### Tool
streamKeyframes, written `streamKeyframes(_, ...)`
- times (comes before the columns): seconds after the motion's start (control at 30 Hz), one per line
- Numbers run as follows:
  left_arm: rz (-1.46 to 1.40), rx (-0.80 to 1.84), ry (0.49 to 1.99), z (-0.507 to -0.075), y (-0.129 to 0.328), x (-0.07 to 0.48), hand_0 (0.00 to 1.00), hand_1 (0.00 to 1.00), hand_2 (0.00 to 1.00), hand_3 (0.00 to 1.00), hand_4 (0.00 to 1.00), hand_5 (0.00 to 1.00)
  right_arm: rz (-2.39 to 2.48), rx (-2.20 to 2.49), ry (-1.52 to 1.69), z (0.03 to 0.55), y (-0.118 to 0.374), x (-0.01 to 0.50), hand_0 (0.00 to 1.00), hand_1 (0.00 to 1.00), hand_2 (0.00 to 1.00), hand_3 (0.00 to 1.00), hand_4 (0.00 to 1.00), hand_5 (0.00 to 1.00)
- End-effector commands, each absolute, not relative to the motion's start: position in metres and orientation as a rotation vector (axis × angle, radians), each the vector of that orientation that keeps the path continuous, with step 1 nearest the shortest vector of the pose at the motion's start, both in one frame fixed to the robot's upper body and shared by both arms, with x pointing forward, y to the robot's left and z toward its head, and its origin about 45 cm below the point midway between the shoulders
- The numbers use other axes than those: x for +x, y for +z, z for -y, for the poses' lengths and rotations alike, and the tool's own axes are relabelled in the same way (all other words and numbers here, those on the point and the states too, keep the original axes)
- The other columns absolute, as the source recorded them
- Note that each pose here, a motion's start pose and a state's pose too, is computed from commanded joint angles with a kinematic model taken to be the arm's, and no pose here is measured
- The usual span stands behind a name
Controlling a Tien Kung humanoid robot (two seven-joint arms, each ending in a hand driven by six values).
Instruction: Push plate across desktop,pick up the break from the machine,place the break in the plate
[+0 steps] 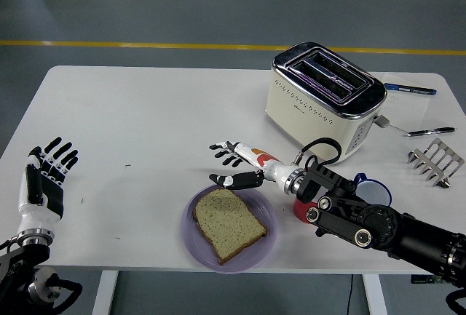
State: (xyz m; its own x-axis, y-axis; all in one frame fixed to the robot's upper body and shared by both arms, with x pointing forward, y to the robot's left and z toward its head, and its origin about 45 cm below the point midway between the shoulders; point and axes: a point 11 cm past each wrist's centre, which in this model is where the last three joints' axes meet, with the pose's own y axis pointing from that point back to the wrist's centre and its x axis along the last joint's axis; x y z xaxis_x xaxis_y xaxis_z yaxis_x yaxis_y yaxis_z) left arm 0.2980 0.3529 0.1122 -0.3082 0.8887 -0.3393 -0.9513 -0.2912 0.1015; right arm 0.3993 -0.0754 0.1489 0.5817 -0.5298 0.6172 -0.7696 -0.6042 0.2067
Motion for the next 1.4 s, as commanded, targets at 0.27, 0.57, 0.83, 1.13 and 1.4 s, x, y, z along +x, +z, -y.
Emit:
streamKeyframes(0.27, -0.331, -0.258, 1.867, -0.354, 0.113, 0.296, 0.75, 0.681, 0.7, 0.713, 0.423, 0.998, 1.178, 2.472, 0.772, 0.072, 0.199, 0.403, 0.715, 0.723, 0.785, 0.9, 0.727, 0.452)
streamKeyframes(0.57, -0.333, -0.252, 1.865, -0.354, 0.112, 0.294, 0.749, 0.681, 0.7, 0.711, 0.419, 0.998, 1.39, 2.798, 0.725, 0.074, 0.31, 0.399, 0.685, 0.686, 0.705, 0.775, 0.678, 0.445)
streamKeyframes(0.83, -0.322, -0.26, 1.88, -0.359, 0.115, 0.292, 0.749, 0.681, 0.7, 0.711, 0.419, 0.998, 1.696, 3.046, 0.434, 0.13, 0.384, 0.401, 0.687, 0.69, 0.715, 0.755, 0.656, 0.444)
streamKeyframes(1.13, -0.289, -0.293, 1.898, -0.37, 0.127, 0.293, 0.749, 0.681, 0.701, 0.711, 0.42, 0.998, 2.316, 2.762, 0.177, 0.273, 0.367, 0.409, 0.755, 0.763, 0.765, 0.769, 0.594, 0.506)
streamKeyframes(1.4, -0.233, -0.358, 1.895, -0.377, 0.151, 0.297, 0.749, 0.681, 0.701, 0.713, 0.42, 0.998, 2.53, 2.538, -0.033, 0.382, 0.311, 0.373, 0.801, 0.786, 0.805, 0.831, 0.577, 0.616)
